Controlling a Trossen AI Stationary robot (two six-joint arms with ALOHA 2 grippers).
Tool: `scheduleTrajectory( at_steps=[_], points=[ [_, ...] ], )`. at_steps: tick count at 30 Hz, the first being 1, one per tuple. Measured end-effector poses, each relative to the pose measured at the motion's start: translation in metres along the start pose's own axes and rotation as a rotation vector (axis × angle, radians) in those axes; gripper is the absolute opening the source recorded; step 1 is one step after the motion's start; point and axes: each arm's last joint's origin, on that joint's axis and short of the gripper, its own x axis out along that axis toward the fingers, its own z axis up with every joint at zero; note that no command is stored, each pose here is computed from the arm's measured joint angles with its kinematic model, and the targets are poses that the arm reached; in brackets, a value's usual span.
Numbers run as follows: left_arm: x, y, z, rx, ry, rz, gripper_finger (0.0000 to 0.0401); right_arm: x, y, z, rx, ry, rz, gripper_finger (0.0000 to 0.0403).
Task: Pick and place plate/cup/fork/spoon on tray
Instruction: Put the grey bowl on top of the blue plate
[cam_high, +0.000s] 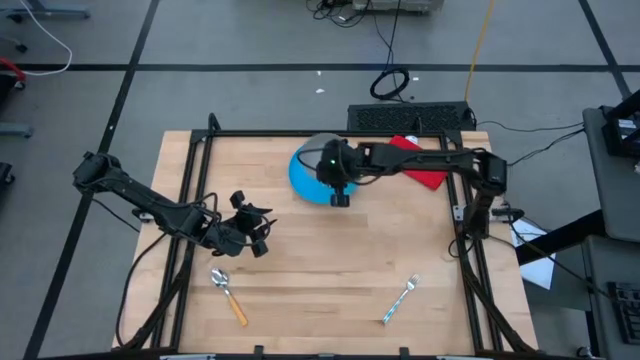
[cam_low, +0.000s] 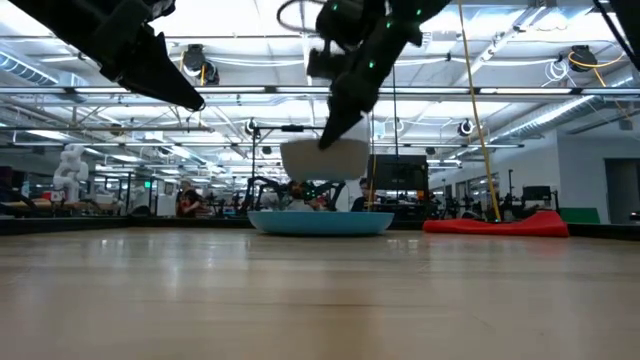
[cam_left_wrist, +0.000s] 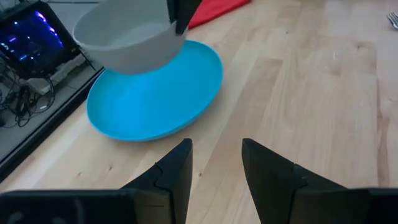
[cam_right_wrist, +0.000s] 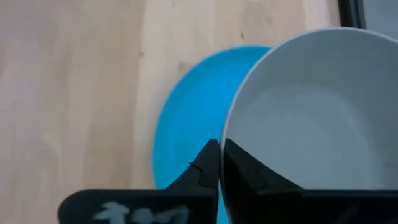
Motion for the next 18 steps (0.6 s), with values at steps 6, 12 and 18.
scheduleTrajectory(
  at_steps=[6, 12, 18],
  points=[
    [0.0, 0.0, 0.0, 0.003, 0.0, 0.0, 0.0145, 0.023, -0.011, -0.008, 0.055, 0.023, 0.04, 0.0],
    [0.0, 0.0, 0.0, 0.005, 0.0, -0.001, 0.0145, 0.045, -0.013, -0.011, 0.08, 0.023, 0.036, 0.0],
    [0.0, 0.0, 0.001, 0.0, -0.004, -0.003, 0.0145, 0.057, -0.012, -0.015, 0.112, 0.054, 0.045, 0.0006]
  ],
)
